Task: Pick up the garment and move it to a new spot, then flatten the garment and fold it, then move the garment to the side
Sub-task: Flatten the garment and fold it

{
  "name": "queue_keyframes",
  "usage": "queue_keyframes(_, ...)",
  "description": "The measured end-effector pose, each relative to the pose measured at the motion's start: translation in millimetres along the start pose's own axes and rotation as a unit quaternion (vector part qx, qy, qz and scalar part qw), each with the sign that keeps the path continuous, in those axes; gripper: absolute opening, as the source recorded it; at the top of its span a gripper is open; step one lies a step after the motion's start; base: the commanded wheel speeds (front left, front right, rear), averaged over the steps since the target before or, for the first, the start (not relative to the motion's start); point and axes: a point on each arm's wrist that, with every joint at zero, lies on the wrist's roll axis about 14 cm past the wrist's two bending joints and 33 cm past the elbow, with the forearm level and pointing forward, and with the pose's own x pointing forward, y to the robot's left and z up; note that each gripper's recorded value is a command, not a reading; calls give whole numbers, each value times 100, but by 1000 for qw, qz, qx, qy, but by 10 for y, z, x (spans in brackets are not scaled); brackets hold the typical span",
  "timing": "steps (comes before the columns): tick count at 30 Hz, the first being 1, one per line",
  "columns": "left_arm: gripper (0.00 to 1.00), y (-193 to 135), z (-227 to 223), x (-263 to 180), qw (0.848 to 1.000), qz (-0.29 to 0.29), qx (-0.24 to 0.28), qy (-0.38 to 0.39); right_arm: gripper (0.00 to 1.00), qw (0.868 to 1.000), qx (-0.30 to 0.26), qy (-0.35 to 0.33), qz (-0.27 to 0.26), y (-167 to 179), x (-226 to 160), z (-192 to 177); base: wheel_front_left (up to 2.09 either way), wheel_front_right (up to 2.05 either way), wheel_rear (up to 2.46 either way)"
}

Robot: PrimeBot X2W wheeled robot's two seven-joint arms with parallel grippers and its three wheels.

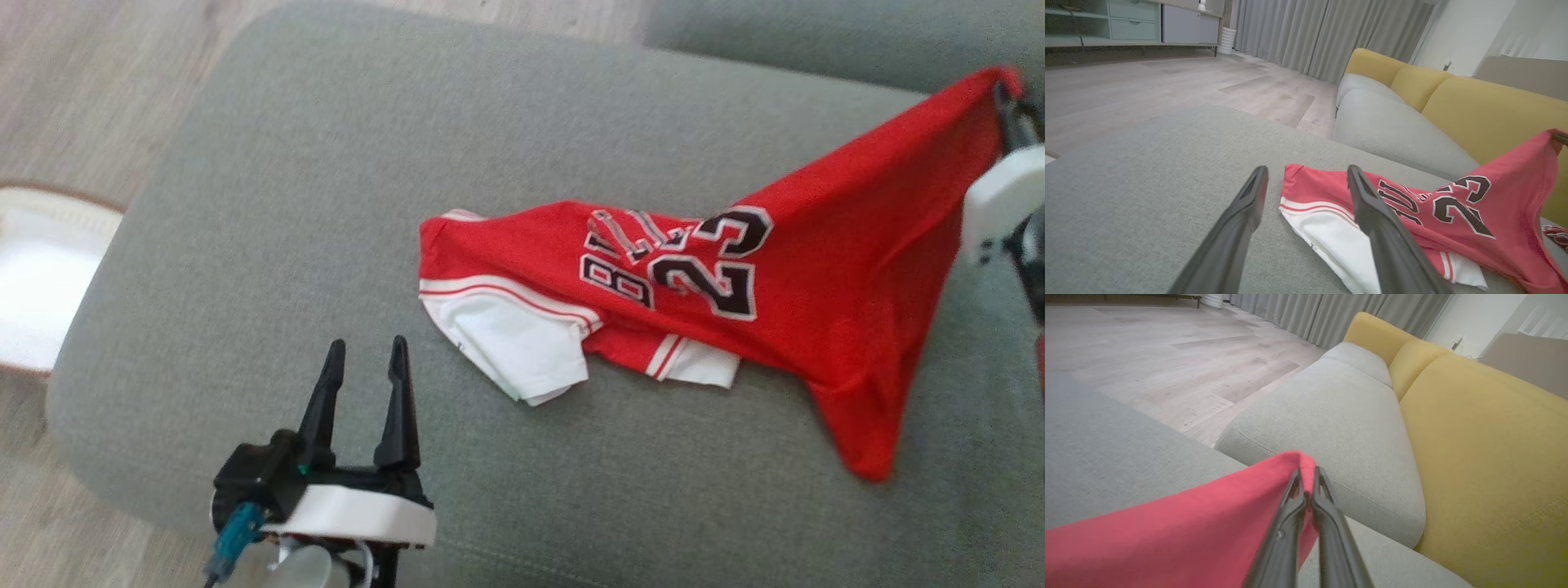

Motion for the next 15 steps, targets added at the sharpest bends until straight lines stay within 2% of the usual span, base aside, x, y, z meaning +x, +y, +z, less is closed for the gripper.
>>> queue_keyframes(3,100,32,-87,52,1000,8,0,13,0,1000,-5,0,-2,-6,235,-4,0,0,0)
queue_keyframes(4,100,44,-120,70,1000,9,2,18,9,1000,-8,-1,-3,-16,302,-12,0,0,0)
queue_keyframes(5,100,55,-142,90,1000,11,5,22,44,1000,-10,-3,-5,-27,357,-20,0,0,0)
queue_keyframes(6,100,51,-162,111,1000,11,4,24,91,1000,-11,0,-7,-39,404,-49,0,0,0)
queue_keyframes(7,100,37,-180,133,1000,8,3,27,100,1000,-12,2,-9,-58,436,-79,0,0,0)
queue_keyframes(11,100,-40,-233,205,999,-8,6,33,100,999,-3,-21,-24,-140,415,-70,0,0,0)
queue_keyframes(15,100,-137,-256,230,999,-28,8,36,100,998,24,-46,-17,-10,301,-3,0,0,0)
